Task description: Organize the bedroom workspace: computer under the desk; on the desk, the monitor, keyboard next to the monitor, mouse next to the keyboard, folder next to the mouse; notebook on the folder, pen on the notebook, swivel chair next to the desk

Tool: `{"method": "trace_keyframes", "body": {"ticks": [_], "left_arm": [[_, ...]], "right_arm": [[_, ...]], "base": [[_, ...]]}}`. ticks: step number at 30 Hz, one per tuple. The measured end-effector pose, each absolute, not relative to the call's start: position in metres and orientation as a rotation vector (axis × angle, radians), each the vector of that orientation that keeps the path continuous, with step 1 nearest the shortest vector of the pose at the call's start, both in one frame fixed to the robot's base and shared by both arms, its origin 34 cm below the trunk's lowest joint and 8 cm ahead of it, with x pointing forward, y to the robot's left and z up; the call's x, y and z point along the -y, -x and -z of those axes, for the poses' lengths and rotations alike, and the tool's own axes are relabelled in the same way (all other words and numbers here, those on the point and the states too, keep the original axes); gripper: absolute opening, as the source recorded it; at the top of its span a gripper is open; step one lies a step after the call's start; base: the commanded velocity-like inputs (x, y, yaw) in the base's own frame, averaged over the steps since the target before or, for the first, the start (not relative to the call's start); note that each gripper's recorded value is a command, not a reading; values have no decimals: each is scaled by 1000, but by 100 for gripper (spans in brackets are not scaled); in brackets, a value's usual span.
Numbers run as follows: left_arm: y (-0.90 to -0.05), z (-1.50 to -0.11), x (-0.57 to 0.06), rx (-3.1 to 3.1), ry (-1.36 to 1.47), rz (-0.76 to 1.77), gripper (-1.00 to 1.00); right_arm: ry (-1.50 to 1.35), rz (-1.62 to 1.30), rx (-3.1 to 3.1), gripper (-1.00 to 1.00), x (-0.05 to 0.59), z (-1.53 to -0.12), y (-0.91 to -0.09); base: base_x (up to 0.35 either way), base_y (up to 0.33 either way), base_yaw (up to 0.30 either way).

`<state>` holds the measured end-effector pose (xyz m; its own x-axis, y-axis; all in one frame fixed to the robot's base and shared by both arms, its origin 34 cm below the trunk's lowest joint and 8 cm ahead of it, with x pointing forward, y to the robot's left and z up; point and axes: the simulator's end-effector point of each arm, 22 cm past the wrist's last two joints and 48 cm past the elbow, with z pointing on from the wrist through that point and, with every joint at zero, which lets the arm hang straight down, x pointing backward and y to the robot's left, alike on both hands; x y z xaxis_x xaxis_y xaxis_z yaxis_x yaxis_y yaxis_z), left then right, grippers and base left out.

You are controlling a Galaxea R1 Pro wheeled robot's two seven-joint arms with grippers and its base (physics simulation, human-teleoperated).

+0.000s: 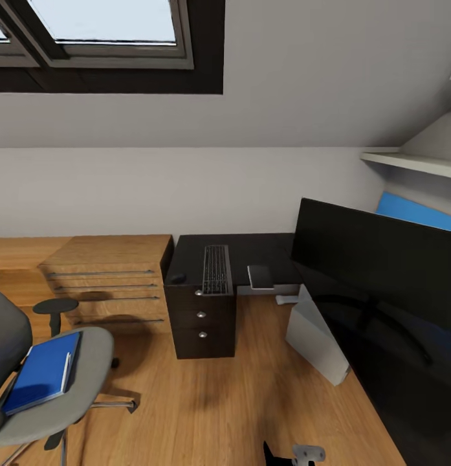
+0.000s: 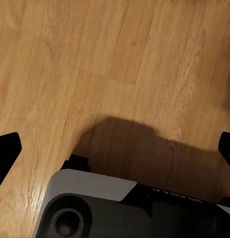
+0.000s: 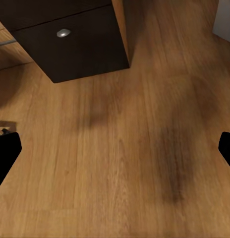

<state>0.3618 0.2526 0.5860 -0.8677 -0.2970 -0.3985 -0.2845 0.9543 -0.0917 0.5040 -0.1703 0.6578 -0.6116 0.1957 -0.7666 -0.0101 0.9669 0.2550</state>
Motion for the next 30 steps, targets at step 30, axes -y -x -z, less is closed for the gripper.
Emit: {"method": "trace_keyframes", "body": {"ticks": [30], "left_arm": [[-354, -618, -238, -2690, 419, 66, 100]], "right_arm": [[-128, -295, -2214, 100, 170, -690, -495]], "base": [[0, 0, -76]]}}
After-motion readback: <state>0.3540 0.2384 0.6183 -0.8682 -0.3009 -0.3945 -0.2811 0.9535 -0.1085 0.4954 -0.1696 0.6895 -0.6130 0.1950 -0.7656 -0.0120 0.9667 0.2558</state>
